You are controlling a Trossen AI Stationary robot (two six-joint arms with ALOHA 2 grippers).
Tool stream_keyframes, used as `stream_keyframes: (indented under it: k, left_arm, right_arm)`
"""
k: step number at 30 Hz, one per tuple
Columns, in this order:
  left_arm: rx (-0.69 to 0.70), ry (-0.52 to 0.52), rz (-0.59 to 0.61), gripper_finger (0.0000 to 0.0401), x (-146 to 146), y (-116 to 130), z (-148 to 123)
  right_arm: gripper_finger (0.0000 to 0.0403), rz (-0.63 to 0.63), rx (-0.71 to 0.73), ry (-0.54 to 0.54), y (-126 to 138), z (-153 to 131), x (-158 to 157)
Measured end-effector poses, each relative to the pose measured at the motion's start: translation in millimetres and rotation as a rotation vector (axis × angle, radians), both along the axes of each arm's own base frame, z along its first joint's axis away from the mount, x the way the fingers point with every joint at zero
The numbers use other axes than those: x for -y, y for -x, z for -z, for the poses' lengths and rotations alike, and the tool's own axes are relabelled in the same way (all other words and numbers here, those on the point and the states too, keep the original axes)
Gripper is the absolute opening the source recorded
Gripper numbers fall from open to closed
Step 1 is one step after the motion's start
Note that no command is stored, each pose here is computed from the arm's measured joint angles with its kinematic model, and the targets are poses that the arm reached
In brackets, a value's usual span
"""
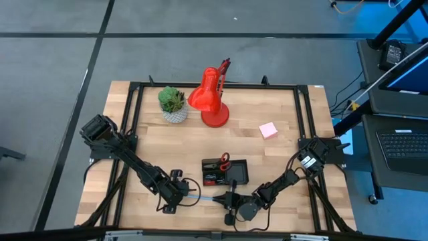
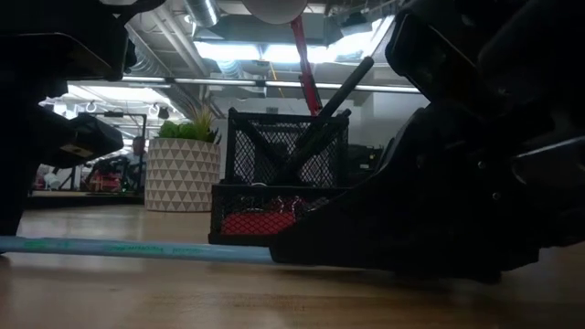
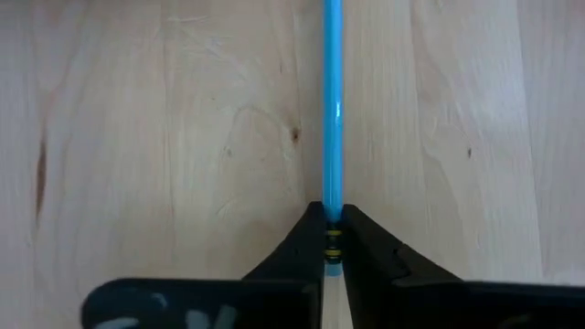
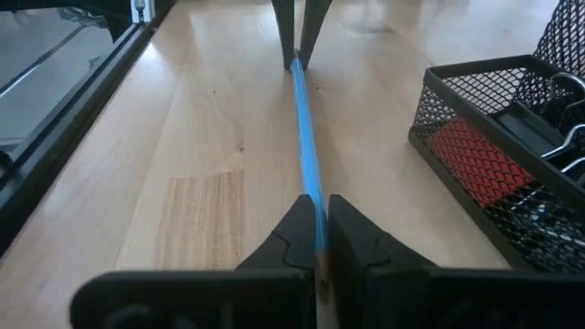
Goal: Pick and place office supplies into organizer
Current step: Put the blue pencil into the black desk organizer
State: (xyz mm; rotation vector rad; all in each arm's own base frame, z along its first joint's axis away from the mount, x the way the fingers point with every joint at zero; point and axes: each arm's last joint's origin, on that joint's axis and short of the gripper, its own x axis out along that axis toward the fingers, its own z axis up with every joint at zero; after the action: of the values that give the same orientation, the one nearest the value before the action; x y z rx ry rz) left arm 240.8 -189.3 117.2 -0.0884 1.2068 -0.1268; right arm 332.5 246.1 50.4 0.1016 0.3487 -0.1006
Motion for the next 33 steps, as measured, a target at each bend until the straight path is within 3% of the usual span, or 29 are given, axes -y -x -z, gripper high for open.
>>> stream_keyframes:
  k: [8,15,20,26,33]
  left_arm:
    - [-0.003,0.006,0.015,0.0015,1.2,-0.9,-4.3]
    - [-0.041,0.012,0.092,0.0012,5.3,-1.2,-21.8]
    - [-0.08,-0.049,0.081,0.0012,1.4,1.5,-24.2]
    - [-0.074,-0.058,0.077,0.0012,1.9,0.5,-26.5]
    - [-0.089,-0.172,0.124,0.0012,4.4,-5.9,-52.5]
  right_arm:
    - [0.0025,-0.008,0.009,0.003,-0.3,-1.2,-0.8]
    - [0.0091,-0.027,0.008,0.04,0.6,-5.1,-1.9]
    - [0.0152,-0.028,0.033,0.046,-0.7,-17.2,-2.3]
    - [0.0199,-0.09,0.084,0.13,4.8,-52.2,-11.2]
    - [0.021,-0.158,0.044,0.214,24.5,-98.2,-18.8]
